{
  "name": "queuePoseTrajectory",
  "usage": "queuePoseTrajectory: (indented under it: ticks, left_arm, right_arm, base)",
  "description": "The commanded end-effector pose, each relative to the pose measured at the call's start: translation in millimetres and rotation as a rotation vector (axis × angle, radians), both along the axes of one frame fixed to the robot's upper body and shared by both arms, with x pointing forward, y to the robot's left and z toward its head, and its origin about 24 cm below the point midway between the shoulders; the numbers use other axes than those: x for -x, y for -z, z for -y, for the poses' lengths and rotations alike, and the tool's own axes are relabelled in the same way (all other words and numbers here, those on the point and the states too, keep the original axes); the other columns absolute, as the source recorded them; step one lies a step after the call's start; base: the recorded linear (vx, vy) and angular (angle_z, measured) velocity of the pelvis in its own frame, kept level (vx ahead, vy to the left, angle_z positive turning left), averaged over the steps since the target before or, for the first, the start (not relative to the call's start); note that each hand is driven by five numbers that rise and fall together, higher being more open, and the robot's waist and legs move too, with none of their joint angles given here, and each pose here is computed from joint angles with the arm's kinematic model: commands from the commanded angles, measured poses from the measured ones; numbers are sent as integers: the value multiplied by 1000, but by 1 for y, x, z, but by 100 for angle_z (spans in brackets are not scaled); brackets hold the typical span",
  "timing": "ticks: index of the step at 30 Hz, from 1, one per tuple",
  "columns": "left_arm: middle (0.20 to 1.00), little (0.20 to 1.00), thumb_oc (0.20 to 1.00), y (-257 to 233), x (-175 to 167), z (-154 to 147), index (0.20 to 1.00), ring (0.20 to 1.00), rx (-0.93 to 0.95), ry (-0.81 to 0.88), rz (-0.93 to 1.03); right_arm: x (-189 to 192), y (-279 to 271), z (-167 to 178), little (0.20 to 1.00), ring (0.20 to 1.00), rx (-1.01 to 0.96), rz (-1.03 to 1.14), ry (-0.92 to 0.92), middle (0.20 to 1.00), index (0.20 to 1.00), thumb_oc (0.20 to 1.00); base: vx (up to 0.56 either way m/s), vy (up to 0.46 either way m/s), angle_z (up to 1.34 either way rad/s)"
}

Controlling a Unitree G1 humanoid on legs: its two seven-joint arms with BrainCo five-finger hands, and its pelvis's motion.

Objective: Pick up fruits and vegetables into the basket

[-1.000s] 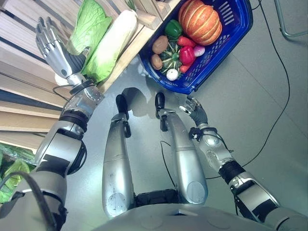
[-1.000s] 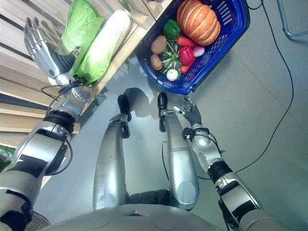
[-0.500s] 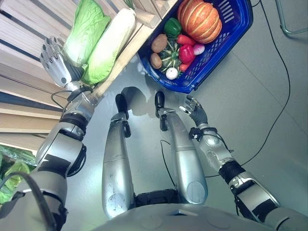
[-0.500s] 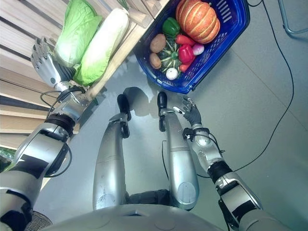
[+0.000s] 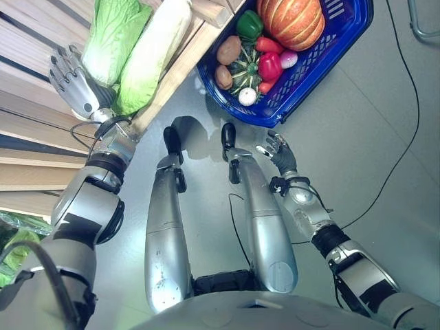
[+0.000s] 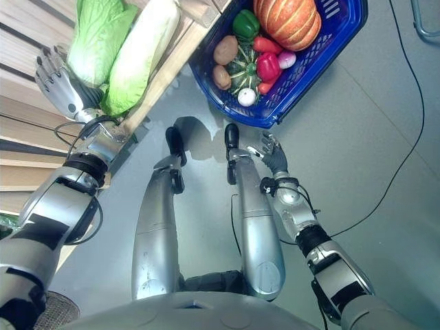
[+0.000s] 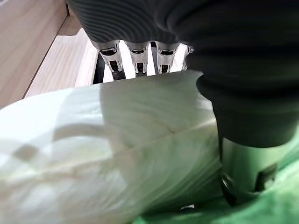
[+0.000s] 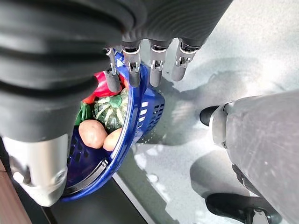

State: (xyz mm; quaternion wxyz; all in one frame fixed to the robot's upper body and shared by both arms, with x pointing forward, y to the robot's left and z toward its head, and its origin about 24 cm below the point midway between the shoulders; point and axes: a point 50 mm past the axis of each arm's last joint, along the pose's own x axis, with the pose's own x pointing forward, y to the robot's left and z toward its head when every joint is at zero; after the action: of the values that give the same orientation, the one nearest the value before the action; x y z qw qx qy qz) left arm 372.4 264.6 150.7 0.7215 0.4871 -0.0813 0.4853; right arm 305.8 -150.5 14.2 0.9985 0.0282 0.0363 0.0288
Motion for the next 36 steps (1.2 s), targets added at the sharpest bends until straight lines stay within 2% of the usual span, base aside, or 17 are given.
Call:
queuePoseTrajectory:
  ticks: [1, 8, 19, 27, 36]
  left_arm:
    - [200, 200, 200, 0, 2, -19, 200, 200, 20, -70, -122]
    - [200, 200, 200, -5, 1, -18, 200, 200, -30, -69, -144]
    - [200, 200, 200, -13, 24, -36, 200, 200, -98, -6, 121]
    - [200, 200, 200, 24, 63, -19, 200, 200, -124, 207, 198]
    - [200, 200, 200, 71, 100, 20, 200, 200, 113, 577, -11]
  right_arm:
    - [6, -6, -4, 1000, 1000, -27, 35, -16, 1000, 1000, 1000]
    - [7, -8, -3, 1000, 1000, -25, 48, -37, 1000, 1000, 1000]
    - [26, 0, 6, 1000, 1000, -43, 68, -27, 1000, 1000, 1000]
    - [41, -6, 15, 1000, 1000, -84, 128, 1, 1000, 1000, 1000]
    - [49, -28, 13, 1000, 1000, -133, 225, -51, 1000, 1000, 1000]
  base:
    - [0, 0, 0]
    - [-4, 8, -8]
    - [20, -28, 1]
    - [108, -43, 16]
    - [163, 9, 18]
